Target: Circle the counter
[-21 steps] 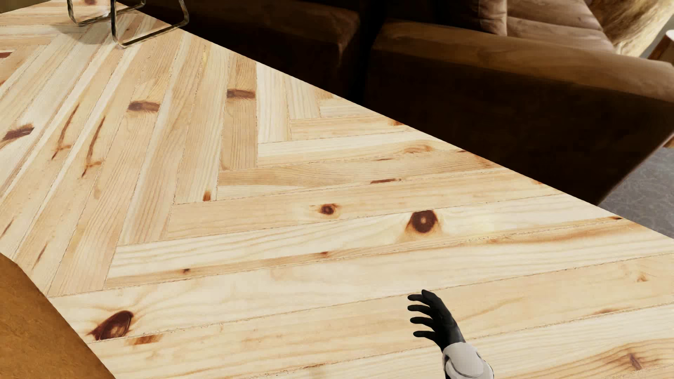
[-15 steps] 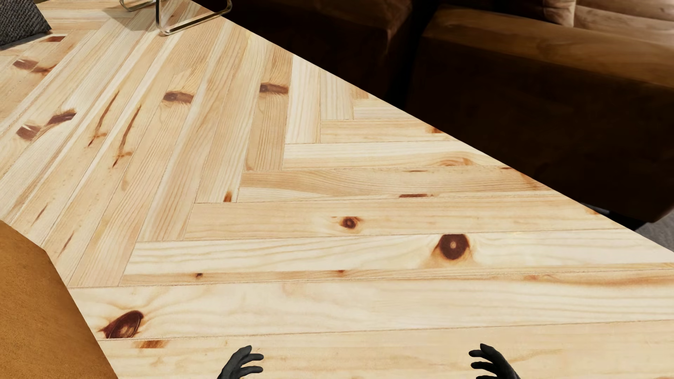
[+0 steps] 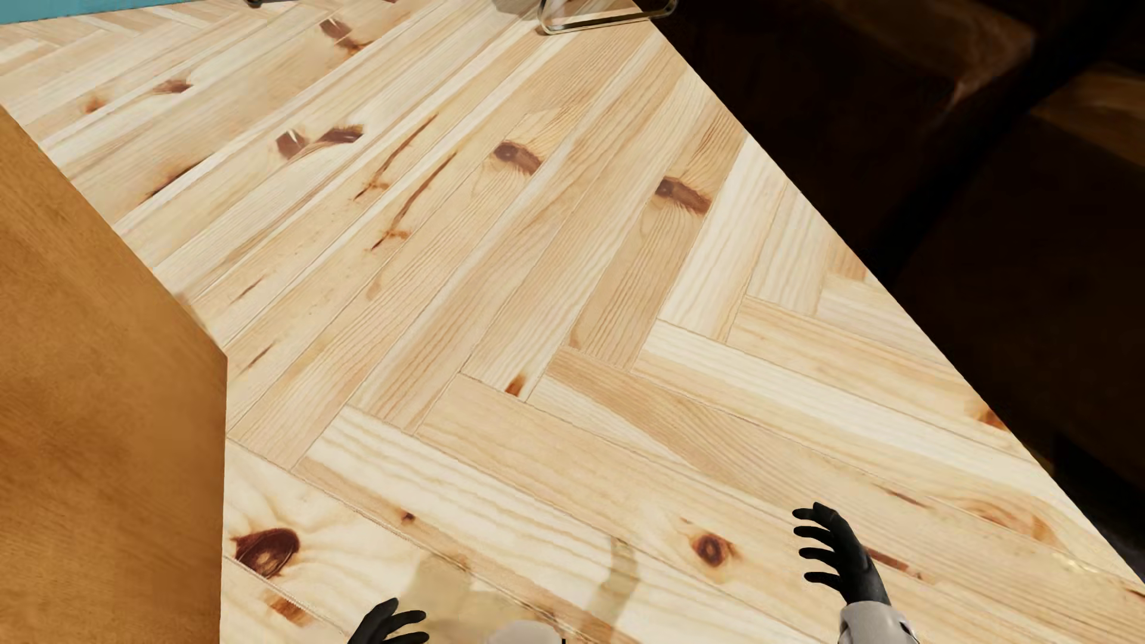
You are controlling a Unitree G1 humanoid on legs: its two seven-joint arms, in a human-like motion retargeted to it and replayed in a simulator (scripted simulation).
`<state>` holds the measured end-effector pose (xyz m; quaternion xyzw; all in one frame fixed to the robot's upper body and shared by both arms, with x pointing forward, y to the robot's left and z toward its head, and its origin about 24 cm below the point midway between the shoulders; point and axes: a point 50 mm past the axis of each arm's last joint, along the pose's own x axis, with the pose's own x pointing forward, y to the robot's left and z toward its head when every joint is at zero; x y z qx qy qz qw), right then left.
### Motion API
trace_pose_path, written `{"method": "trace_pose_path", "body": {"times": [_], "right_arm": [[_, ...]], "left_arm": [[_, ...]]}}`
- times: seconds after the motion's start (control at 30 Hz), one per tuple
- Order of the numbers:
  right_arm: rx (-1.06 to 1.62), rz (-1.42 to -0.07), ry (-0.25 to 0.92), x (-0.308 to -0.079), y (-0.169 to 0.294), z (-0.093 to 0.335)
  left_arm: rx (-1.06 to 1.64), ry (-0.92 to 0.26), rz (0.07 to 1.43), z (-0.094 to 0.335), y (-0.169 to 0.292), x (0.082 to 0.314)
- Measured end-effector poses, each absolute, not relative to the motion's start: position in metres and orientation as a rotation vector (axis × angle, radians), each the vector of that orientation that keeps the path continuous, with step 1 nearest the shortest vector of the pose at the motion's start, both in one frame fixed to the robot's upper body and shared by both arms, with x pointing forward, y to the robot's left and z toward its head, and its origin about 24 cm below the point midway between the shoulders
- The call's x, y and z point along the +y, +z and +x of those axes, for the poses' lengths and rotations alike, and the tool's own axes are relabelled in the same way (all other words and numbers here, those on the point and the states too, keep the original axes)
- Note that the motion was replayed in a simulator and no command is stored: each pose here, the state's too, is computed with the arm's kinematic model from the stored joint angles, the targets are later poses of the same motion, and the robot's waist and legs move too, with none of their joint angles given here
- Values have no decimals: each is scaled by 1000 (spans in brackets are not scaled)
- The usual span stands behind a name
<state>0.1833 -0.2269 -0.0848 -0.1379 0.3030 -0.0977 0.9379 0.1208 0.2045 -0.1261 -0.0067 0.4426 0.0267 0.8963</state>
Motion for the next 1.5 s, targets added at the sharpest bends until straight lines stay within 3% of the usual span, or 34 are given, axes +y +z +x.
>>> {"method": "trace_pose_path", "body": {"times": [0.07,0.1,0.23,0.27,0.3,0.43,0.5,0.57,0.63,0.7,0.77,0.83,0.9,0.93,1.0,1.07,1.13,1.17,1.23,1.27,1.3,1.43,1.5], "right_arm": [[493,-178,-145,-173,-75,218],[480,-165,-101,-159,-78,213],[761,-318,-99,-226,-114,133],[804,-362,-110,-245,-115,129],[780,-355,-145,-248,-111,141],[533,-218,-82,-184,-81,202],[546,-187,-29,-162,-87,198],[692,-235,-61,-193,-107,159],[874,-292,-113,-225,-121,111],[909,-288,-138,-230,-125,102],[770,-322,-206,-254,-108,134],[585,-255,-173,-218,-87,186],[470,-209,-48,-169,-70,221],[489,-213,2,-158,-78,216],[630,-244,0,-181,-104,168],[770,-357,-46,-229,-116,127],[812,-363,-138,-243,-114,130],[775,-324,-170,-231,-108,152],[570,-200,-120,-180,-77,213],[518,-144,-80,-162,-77,221],[518,-151,-35,-162,-86,204],[769,-292,-26,-222,-116,121],[801,-361,-103,-250,-115,122]], "left_arm": [[1086,12,132,73,-145,207],[1152,12,187,59,-151,208],[937,136,124,123,-127,196],[925,119,100,124,-127,192],[962,79,97,119,-134,194],[1056,121,122,81,-137,220],[1156,85,224,58,-147,225],[1086,189,182,77,-143,226],[917,132,176,128,-129,199],[781,67,181,166,-111,185],[836,7,165,147,-119,194],[982,69,147,97,-130,225],[1155,93,173,52,-145,220],[1209,73,202,48,-151,214],[1114,137,152,81,-143,206],[955,149,46,124,-130,185],[956,83,-5,113,-135,184],[952,59,-11,106,-133,193],[1028,39,57,78,-137,211],[1136,16,124,56,-148,214],[1172,44,155,54,-151,217],[965,174,189,134,-126,204],[954,116,172,144,-125,198]]}}
